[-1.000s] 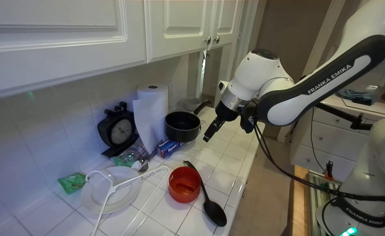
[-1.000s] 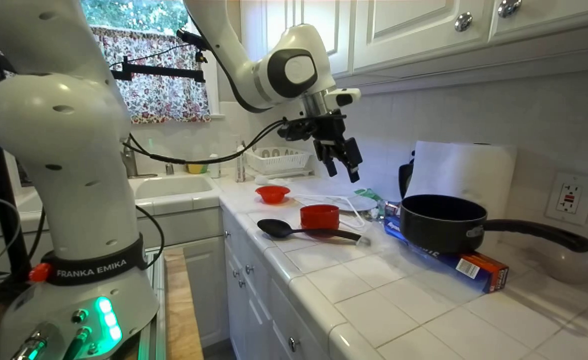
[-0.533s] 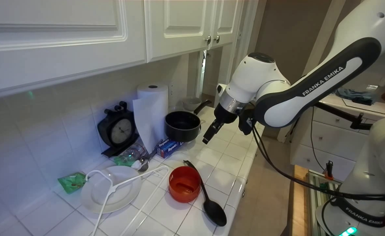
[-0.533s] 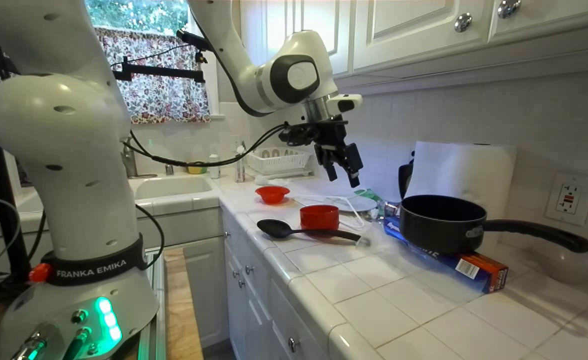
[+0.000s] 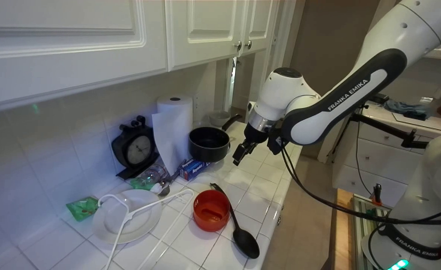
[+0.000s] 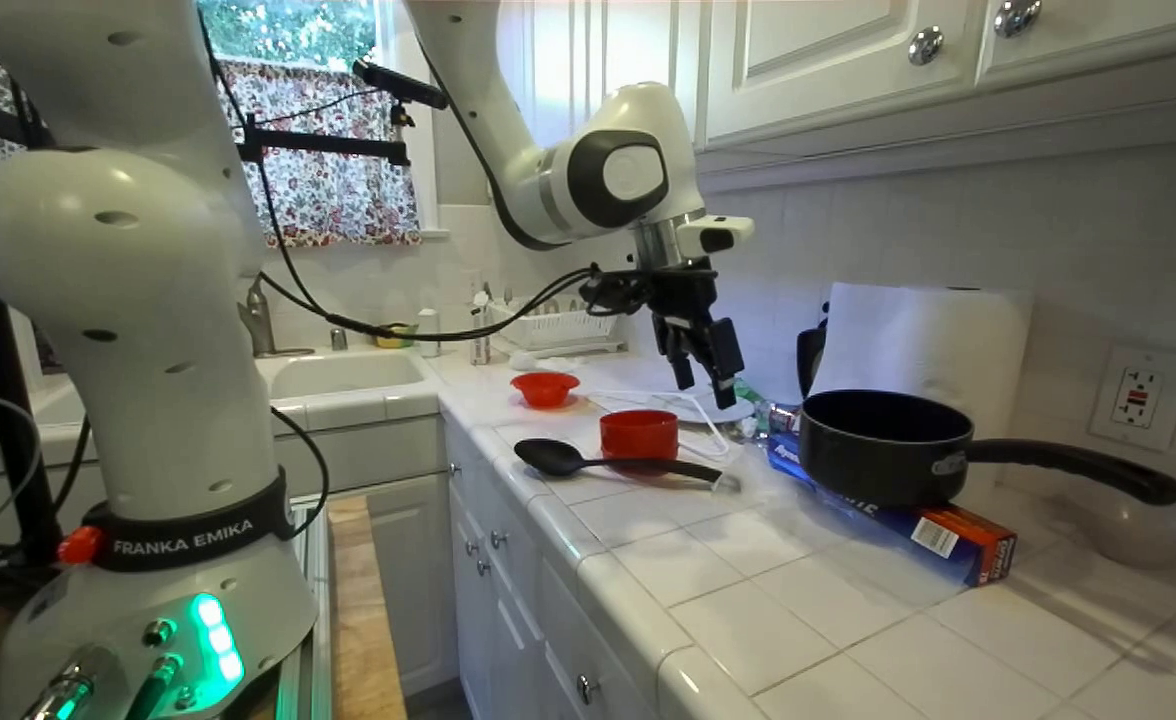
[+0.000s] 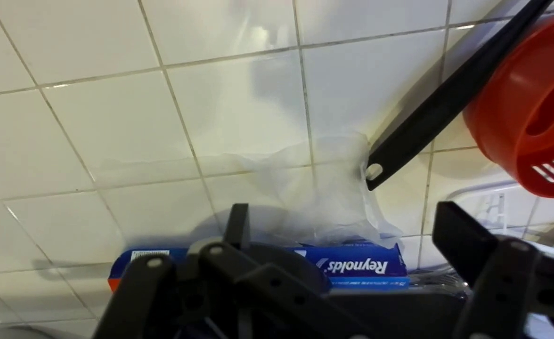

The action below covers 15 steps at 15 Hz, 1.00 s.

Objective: Rip off the piece of baking sheet hanging out of the box

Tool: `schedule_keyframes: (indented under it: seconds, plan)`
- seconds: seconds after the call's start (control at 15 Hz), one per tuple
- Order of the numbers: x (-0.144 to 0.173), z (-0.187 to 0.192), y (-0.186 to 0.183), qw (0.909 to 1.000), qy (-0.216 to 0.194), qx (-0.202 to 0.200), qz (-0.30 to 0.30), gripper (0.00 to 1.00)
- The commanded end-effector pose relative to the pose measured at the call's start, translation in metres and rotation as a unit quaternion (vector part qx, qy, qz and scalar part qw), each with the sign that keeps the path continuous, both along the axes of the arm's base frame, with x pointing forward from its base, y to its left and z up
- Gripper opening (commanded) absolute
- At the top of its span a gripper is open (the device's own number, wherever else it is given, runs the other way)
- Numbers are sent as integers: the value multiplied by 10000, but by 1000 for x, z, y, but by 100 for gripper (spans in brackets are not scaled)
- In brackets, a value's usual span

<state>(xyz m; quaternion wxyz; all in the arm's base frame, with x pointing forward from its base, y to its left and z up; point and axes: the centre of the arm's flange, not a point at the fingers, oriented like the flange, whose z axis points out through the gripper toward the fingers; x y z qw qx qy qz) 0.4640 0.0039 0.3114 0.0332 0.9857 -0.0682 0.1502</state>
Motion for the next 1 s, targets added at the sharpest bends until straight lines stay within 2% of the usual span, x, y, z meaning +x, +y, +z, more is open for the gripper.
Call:
schedule_keyframes:
  seconds: [0.0, 0.47, 0.93]
  plan:
    - [36, -24, 1, 9998, 151, 88, -33, 100]
    - [78, -59, 14, 9990, 386, -244, 6, 100]
    - [92, -87, 29, 9975, 584, -379, -77, 100]
